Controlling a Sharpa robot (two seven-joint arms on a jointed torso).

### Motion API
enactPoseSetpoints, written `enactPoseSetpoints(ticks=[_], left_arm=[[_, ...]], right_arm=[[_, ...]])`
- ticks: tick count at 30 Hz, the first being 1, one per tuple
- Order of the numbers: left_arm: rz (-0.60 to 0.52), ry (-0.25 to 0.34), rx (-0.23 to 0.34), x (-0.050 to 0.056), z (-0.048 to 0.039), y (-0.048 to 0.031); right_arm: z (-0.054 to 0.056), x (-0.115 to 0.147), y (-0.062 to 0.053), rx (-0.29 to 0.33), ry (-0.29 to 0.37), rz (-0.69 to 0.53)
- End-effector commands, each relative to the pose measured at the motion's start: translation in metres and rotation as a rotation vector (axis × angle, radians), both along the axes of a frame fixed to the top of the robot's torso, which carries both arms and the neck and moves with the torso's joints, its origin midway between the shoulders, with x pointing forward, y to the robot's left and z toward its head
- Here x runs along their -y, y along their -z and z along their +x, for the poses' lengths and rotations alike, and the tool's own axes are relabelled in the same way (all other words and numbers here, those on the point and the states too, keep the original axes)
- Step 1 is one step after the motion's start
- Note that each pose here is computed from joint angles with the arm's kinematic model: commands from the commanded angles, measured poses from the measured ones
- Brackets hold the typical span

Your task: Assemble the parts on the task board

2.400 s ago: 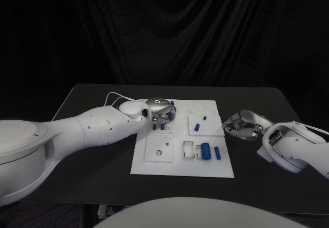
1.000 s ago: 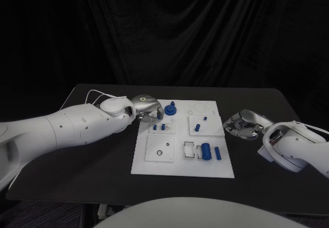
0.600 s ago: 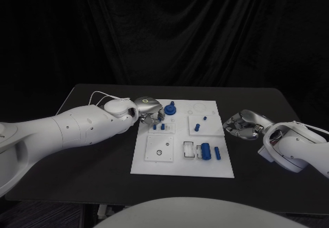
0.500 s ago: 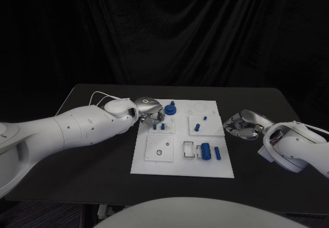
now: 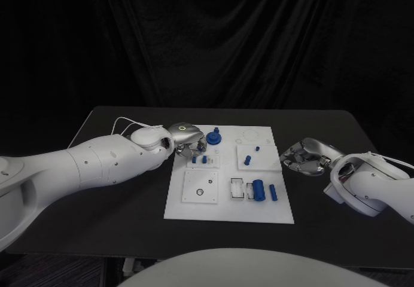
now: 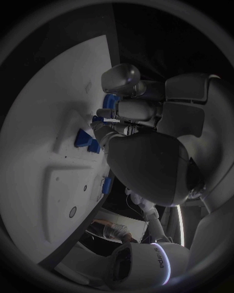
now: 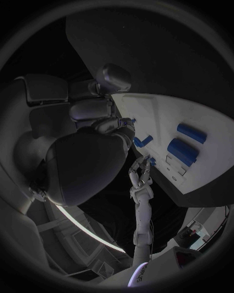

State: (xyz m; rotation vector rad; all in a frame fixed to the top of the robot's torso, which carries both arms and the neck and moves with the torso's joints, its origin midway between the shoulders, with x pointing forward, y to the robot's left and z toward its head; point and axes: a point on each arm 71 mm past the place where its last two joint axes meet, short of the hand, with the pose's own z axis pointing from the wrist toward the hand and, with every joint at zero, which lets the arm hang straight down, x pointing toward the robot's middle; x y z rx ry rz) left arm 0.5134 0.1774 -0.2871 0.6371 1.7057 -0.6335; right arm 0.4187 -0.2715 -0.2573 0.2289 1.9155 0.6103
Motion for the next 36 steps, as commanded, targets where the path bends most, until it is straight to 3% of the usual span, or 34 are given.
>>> enactPoseSetpoints(ticks=[1,17,36], left_arm=[[-0.030,0.004,0.037,0.002,-0.0008,-0.0041],[-0.070,0.019,0.056,-0.002,-0.0140,-0.0117],[-0.020,-0.002,0.024,0.007,0.0003,-0.0051]], right_arm=[[0.000,0.000,0.001,-0.007,0.002,-0.005],[0.000,0.000,0.002,-0.013,0.004,-0.009],[0.000,-0.002,0.002,-0.014,-0.003,-0.007]])
